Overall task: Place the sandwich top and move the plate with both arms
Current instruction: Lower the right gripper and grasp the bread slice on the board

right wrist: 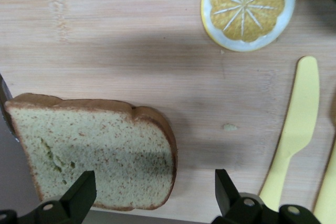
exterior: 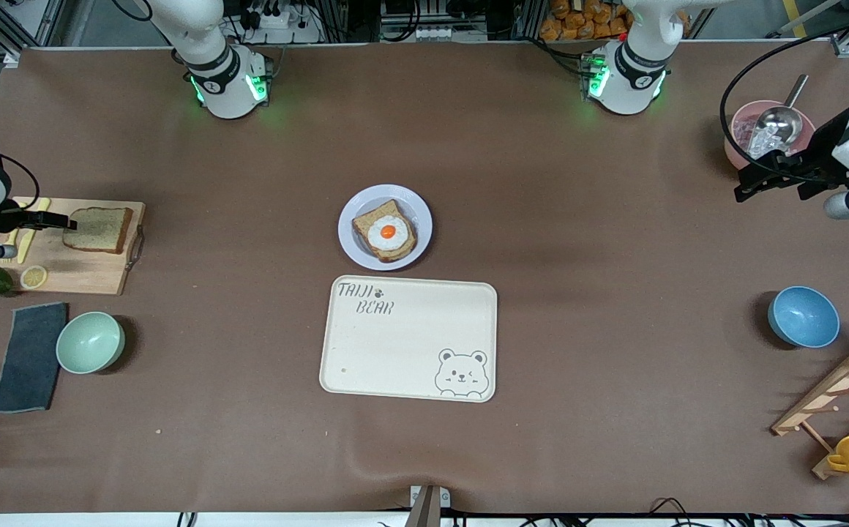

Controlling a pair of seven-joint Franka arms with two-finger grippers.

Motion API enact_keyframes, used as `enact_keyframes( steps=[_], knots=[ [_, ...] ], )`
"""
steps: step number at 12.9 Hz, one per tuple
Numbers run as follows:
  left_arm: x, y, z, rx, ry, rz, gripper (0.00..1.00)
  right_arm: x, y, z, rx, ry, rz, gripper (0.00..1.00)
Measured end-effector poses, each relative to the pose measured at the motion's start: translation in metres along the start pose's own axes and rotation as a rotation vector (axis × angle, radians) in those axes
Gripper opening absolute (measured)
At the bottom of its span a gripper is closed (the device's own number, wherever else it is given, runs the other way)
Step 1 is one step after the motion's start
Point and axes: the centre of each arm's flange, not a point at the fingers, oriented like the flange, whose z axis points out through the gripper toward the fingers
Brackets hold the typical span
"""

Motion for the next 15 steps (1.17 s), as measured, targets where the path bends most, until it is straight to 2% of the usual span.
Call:
enact_keyframes(
  steps=[7,9,12,13,15],
  knots=[
    [0.006,-0.003,0.003,-0.003,0.015,-0.006,1.00,-0.001,0.003,0.018,0.017,-0.024,-0.013,1.00],
    [0.006,-0.004,0.004,-0.003,0.015,-0.007,1.00,-0.003,0.006,0.018,0.019,-0.024,-0.017,0.81],
    [0.007,-0.007,0.003,-0.004,0.019,-0.013,1.00,-0.008,0.013,0.021,0.030,-0.026,-0.012,0.41],
    [0.007,-0.008,0.003,-0.004,0.022,-0.016,1.00,-0.008,0.013,0.020,0.030,-0.027,-0.015,0.30],
    [0.008,-0.011,0.003,-0.005,0.024,-0.021,1.00,-0.008,0.014,0.019,0.030,-0.026,-0.019,0.22]
  ],
)
